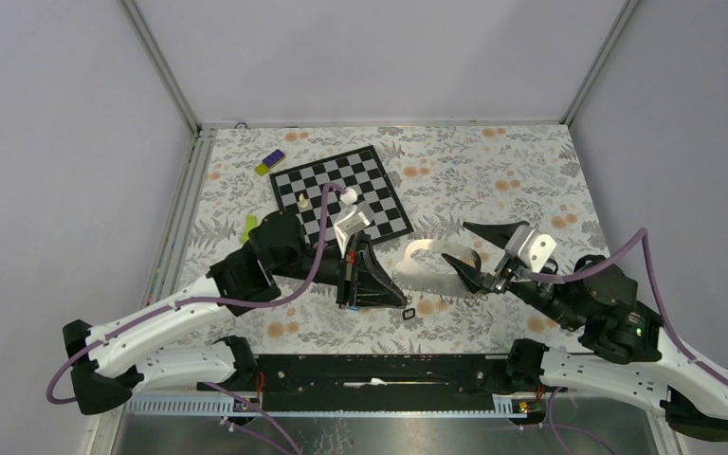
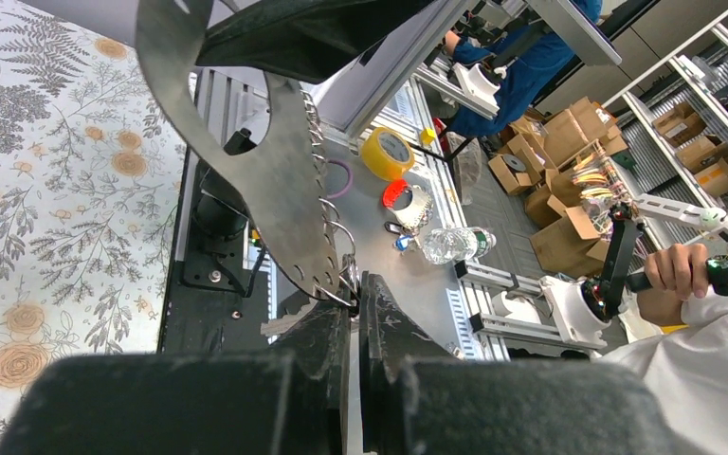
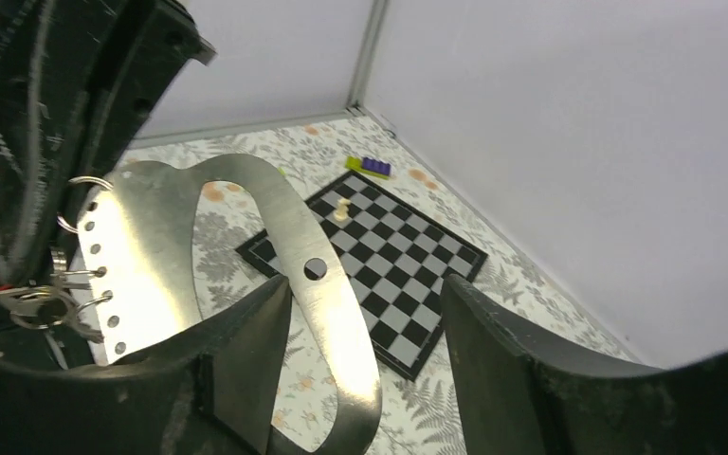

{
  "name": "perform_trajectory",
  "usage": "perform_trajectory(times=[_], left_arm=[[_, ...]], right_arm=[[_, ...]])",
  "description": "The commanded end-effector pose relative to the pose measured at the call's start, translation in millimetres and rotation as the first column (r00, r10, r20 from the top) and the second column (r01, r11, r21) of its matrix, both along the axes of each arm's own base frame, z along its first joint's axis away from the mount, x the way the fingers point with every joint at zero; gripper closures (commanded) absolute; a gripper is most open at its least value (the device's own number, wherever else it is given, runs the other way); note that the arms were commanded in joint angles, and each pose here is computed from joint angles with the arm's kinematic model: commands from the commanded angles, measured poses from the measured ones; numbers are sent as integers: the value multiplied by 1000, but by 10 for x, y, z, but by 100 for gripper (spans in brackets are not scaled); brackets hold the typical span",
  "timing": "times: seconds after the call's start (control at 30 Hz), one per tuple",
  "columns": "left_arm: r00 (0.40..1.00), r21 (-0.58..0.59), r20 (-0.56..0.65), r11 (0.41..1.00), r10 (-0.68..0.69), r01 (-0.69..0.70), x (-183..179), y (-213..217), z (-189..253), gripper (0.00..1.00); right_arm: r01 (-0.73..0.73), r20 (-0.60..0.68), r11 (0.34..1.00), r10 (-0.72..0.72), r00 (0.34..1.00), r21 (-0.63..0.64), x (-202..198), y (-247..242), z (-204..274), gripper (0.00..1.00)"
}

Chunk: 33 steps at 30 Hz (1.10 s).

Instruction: Remove the keys from the keyring

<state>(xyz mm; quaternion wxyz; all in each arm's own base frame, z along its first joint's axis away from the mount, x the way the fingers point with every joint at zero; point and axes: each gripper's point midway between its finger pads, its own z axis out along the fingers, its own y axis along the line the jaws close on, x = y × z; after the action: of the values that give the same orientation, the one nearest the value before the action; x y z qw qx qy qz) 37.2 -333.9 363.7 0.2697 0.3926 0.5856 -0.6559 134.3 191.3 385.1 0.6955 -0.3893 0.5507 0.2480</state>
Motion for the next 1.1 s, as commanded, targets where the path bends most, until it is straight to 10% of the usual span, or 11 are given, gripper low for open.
perform_trajectory(times=[0.0, 0.53, 0.87, 1.07], left_arm=[[997, -161, 78, 987, -17, 29, -98, 74, 431, 100], [994, -155, 59, 984, 96, -86, 90, 31, 332, 100], [991, -163, 42, 979, 128, -120, 136, 35, 357, 100], [982, -183, 35, 967, 185, -176, 217, 49, 390, 100]], right_arm=[[143, 24, 989, -142, 990, -39, 221, -126, -29, 32], [70, 96, 979, -90, 991, 192, -18, -394, 496, 26], [40, 85, 985, -55, 995, 165, -38, -302, 403, 26], [-214, 103, 976, 209, 973, 47, -389, 23, 230, 28]])
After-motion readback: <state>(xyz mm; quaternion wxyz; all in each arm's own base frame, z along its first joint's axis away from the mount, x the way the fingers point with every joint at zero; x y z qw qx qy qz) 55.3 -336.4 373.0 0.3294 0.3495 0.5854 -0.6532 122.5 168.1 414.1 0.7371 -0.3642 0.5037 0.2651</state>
